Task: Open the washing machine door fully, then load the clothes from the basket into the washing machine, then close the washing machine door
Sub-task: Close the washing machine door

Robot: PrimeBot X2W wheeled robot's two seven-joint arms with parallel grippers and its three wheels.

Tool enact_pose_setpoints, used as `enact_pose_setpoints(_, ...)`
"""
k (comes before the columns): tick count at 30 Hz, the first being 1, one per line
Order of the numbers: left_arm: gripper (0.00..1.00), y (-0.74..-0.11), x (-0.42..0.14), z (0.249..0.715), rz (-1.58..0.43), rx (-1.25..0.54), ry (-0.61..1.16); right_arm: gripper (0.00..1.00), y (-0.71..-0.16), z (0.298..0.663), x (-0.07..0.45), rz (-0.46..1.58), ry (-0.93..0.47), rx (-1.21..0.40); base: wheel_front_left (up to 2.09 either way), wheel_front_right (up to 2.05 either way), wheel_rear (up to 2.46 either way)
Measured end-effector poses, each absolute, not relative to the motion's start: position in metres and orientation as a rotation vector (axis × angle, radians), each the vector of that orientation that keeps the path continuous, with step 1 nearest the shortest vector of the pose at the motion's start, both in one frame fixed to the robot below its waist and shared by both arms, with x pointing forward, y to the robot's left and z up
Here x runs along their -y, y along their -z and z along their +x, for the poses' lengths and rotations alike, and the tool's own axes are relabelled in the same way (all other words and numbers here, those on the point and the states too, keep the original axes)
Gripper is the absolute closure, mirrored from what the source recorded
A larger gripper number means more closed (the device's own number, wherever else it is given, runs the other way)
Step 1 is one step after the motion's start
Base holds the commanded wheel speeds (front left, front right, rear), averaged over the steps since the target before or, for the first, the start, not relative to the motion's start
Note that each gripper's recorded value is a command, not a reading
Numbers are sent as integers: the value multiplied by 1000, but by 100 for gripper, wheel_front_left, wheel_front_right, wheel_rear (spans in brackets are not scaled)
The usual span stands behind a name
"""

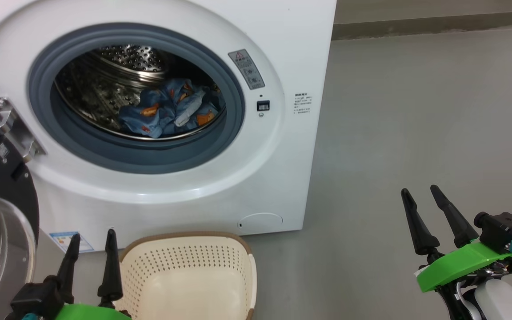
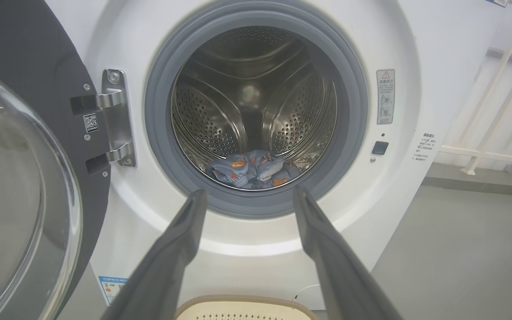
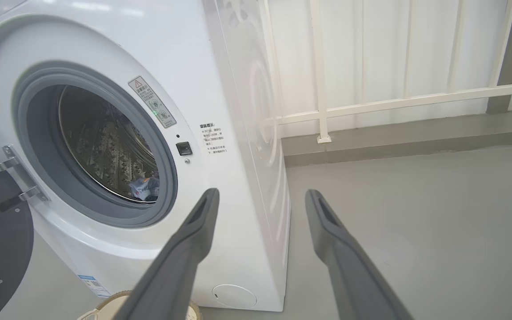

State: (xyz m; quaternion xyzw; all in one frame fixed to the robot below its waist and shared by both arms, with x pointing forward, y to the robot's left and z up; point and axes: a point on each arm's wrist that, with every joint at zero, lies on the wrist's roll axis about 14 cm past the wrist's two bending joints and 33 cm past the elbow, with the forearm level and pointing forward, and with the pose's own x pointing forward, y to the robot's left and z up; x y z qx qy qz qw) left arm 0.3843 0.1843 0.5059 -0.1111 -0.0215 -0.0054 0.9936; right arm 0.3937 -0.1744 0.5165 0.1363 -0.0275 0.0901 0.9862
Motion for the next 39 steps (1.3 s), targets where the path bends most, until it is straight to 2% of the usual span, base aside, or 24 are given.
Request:
enact_pose_setpoints(13, 0, -507, -184, 383, -225, 45, 15, 0, -516, 394, 174, 273, -183, 54, -132, 132, 0)
enact_pose_setpoints(39, 0, -508, -189, 380, -224, 51, 0, 0, -518, 395, 169, 272, -198, 56, -3, 3, 0)
